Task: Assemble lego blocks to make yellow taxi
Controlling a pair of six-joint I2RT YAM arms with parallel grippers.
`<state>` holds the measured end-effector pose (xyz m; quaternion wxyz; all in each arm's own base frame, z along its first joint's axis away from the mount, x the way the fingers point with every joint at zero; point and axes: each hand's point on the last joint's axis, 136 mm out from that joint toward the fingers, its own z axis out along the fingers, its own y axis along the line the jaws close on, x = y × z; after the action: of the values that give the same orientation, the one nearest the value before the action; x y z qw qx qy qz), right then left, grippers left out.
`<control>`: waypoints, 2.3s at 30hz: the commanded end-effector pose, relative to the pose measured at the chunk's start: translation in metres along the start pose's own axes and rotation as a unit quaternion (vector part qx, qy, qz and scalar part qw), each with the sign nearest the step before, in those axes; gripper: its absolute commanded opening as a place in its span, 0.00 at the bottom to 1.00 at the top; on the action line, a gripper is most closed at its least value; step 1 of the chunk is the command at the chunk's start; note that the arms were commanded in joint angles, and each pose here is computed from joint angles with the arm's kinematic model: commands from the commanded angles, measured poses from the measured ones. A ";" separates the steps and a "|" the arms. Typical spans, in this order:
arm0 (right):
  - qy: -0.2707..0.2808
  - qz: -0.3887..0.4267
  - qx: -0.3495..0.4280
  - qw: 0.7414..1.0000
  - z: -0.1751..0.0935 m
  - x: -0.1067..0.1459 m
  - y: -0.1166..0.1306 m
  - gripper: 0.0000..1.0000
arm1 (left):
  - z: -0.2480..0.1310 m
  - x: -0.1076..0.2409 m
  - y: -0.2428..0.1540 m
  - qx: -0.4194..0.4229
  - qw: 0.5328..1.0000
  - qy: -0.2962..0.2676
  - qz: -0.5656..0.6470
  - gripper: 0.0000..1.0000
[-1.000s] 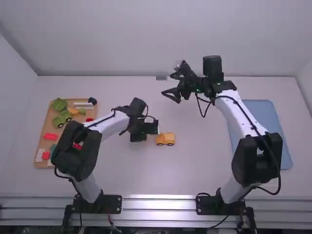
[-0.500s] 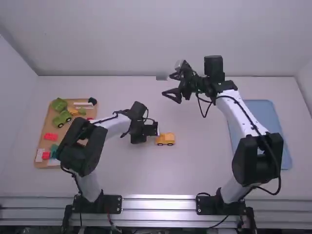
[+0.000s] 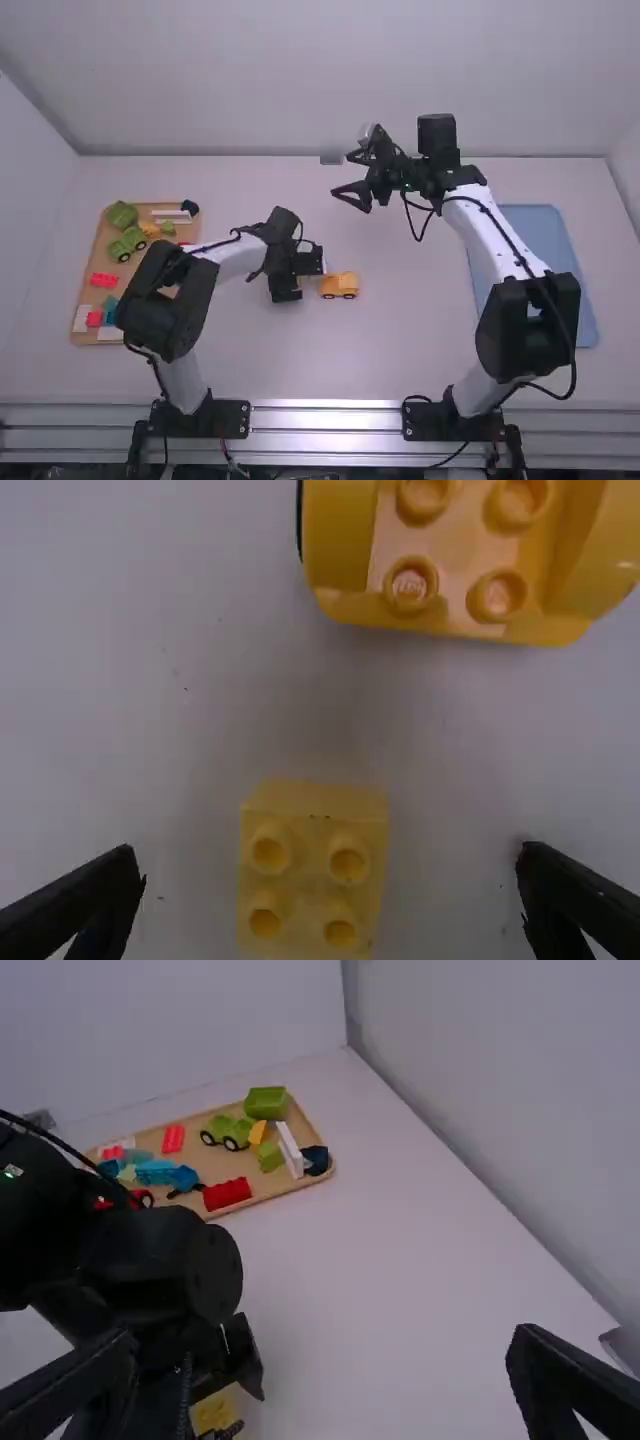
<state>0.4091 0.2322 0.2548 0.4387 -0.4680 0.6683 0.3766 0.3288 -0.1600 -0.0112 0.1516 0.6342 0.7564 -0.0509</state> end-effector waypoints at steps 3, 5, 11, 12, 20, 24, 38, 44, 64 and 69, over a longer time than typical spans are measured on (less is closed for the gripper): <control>-0.008 -0.005 -0.004 1.000 -0.003 -0.008 0.003 0.99 | -0.006 -0.001 -0.002 0.049 0.992 -0.111 -0.033 0.99; -0.007 -0.005 -0.004 1.000 -0.003 -0.008 0.003 0.99 | -0.012 -0.005 -0.001 0.058 0.982 -0.175 -0.029 0.99; -0.007 -0.007 -0.008 1.000 0.000 -0.009 0.006 0.99 | -0.030 -0.006 -0.002 0.037 0.937 -0.347 -0.025 0.99; -0.008 -0.007 -0.009 1.000 0.000 -0.009 0.006 0.99 | -0.030 -0.004 -0.002 0.029 0.934 -0.356 -0.028 0.99; -0.002 -0.013 -0.006 1.000 0.007 -0.009 0.009 0.99 | -0.015 -0.002 -0.001 0.011 0.918 -0.389 -0.070 0.99; -0.003 -0.012 -0.009 1.000 0.007 -0.009 0.010 0.99 | 0.000 0.001 0.002 0.029 0.919 -0.384 -0.083 0.99; -0.002 -0.010 -0.009 1.000 0.006 -0.009 0.010 0.99 | 0.010 0.011 -0.010 0.046 0.937 -0.346 -0.017 0.62; -0.002 -0.010 -0.010 1.000 0.007 -0.009 0.010 0.99 | 0.014 0.014 -0.010 0.029 0.939 -0.342 -0.009 0.45; 0.100 -0.079 -0.030 0.991 -0.003 0.056 0.025 0.99 | -0.016 0.002 0.010 0.001 0.937 -0.347 -0.049 0.11; 0.110 -0.097 -0.057 0.988 -0.003 0.097 0.037 0.99 | -0.044 -0.006 0.012 -0.012 0.935 -0.351 -0.036 0.09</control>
<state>0.3630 0.2180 0.1790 0.3585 -0.5601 0.6702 0.3295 0.3339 -0.1492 0.0168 0.4019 0.5471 0.6837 -0.2677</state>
